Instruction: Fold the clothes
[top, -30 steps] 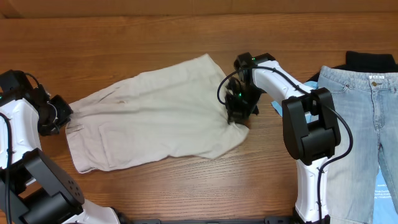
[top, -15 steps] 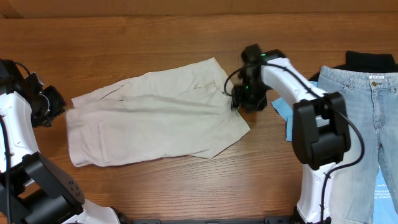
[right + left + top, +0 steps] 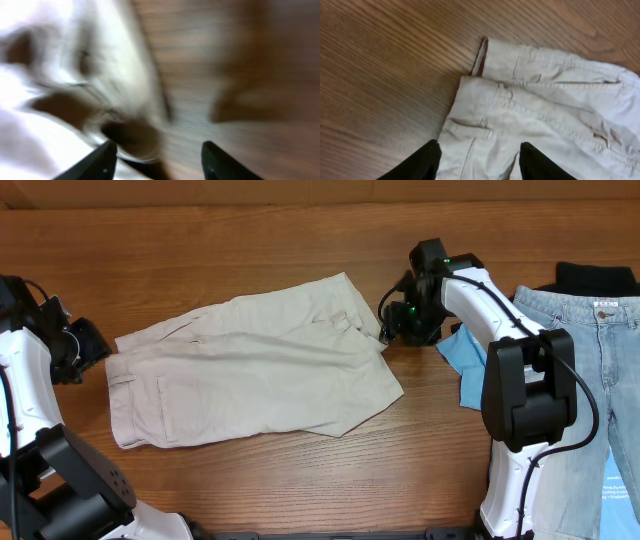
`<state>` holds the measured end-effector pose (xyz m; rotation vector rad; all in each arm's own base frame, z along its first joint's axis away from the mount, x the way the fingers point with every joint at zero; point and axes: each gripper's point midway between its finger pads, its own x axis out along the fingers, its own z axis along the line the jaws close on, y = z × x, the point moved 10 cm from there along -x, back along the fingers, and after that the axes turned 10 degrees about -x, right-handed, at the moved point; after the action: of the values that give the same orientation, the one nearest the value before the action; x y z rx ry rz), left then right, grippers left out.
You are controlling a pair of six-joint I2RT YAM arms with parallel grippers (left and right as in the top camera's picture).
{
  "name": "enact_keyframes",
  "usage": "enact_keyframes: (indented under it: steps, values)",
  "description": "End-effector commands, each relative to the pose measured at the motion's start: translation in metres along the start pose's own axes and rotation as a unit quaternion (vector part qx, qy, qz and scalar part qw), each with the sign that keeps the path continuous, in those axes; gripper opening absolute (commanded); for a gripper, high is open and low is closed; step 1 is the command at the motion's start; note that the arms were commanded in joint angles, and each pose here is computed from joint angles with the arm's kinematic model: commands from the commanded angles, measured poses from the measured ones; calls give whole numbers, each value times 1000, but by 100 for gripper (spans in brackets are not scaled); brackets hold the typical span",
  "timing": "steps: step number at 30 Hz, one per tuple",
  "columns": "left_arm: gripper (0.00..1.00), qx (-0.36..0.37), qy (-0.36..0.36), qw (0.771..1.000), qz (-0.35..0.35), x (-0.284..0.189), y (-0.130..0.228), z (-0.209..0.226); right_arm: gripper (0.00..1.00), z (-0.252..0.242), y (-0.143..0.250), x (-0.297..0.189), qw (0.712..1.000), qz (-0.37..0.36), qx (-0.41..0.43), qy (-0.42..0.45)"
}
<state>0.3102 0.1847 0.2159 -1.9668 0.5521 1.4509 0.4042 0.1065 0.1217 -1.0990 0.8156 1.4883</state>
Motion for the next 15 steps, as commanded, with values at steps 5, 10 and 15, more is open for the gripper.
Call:
enact_keyframes:
  steps: [5,10,15]
  values:
    - [57,2,-11,1000,26,19,16,5,41,35,-35,-23,970,-140,-145,-136]
    - [57,2,-10,1000,27,19,17,5,42,53,-38,-16,964,-146,-171,-139]
    - [57,0,-9,1000,24,19,16,5,46,73,-34,16,969,-113,-189,-114]
